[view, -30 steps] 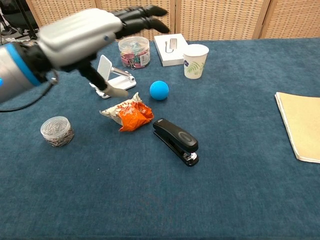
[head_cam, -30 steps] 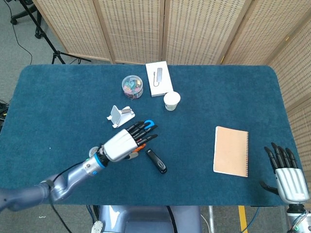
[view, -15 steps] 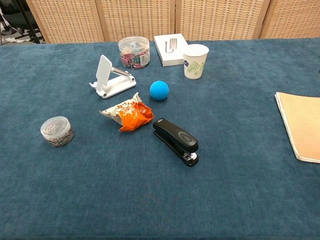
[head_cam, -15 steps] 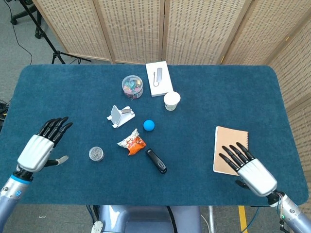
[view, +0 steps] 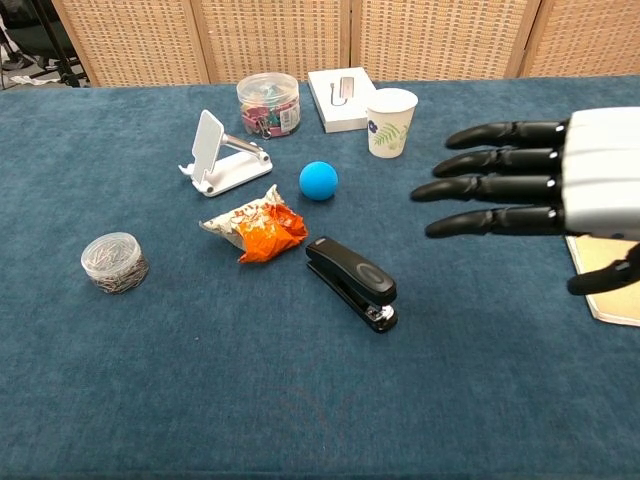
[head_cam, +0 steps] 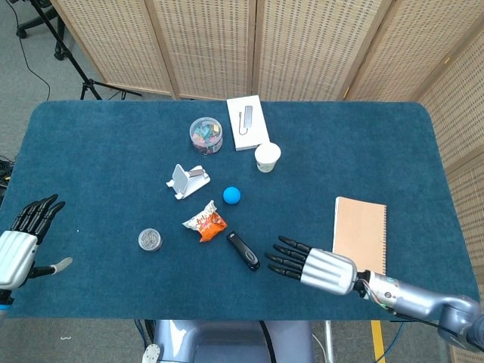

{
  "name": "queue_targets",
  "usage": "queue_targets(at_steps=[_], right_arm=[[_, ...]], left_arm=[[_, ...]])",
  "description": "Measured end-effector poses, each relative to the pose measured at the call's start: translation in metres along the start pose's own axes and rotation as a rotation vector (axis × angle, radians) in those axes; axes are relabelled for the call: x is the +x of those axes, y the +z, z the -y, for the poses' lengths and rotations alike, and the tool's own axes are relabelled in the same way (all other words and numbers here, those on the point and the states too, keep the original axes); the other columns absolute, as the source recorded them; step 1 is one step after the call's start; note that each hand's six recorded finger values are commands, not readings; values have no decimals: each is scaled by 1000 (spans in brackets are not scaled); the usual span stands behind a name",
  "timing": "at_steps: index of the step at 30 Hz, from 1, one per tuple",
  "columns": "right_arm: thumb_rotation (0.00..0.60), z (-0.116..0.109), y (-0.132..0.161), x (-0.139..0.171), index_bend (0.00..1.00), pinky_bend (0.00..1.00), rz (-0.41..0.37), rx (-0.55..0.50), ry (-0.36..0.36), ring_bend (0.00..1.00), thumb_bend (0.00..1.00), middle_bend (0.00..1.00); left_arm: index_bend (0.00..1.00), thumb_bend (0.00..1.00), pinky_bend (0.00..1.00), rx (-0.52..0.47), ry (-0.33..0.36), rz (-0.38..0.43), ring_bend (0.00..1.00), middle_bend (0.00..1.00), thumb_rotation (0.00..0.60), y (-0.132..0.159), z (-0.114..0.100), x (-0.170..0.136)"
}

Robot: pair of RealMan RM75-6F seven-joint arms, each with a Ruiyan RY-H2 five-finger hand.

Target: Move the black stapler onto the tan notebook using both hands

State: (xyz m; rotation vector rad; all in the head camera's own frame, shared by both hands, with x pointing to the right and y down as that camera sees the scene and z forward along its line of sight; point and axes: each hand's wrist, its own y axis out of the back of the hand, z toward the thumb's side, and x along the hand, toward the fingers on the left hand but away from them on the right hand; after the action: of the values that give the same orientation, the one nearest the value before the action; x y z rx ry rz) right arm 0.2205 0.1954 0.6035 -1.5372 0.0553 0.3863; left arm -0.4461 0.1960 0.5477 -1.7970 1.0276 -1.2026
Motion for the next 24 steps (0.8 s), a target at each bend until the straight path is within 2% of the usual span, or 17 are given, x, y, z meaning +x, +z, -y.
queue_targets(at_steps=[6,9,15,24], right_arm=[[600,6,8,-55,56,0,-161,107,-24,0,109,0],[600,12,8,-81,61,0,-211,161,-10,0,128,0],[600,23,1,-120,68,0,-281,256,28,0,131,0],[600,40,-8,-144,103,0,-331,331,79,0,147,0]], left_arm=[[39,0,79,1,-28,4,0,0,600,0,5,2],[38,0,79,2,-40,5,0,0,600,0,8,3],[36,0,79,1,-65,-5,0,0,600,-3,13,6],[34,0,79,-10,-87,-38,0,0,600,-13,16,12]])
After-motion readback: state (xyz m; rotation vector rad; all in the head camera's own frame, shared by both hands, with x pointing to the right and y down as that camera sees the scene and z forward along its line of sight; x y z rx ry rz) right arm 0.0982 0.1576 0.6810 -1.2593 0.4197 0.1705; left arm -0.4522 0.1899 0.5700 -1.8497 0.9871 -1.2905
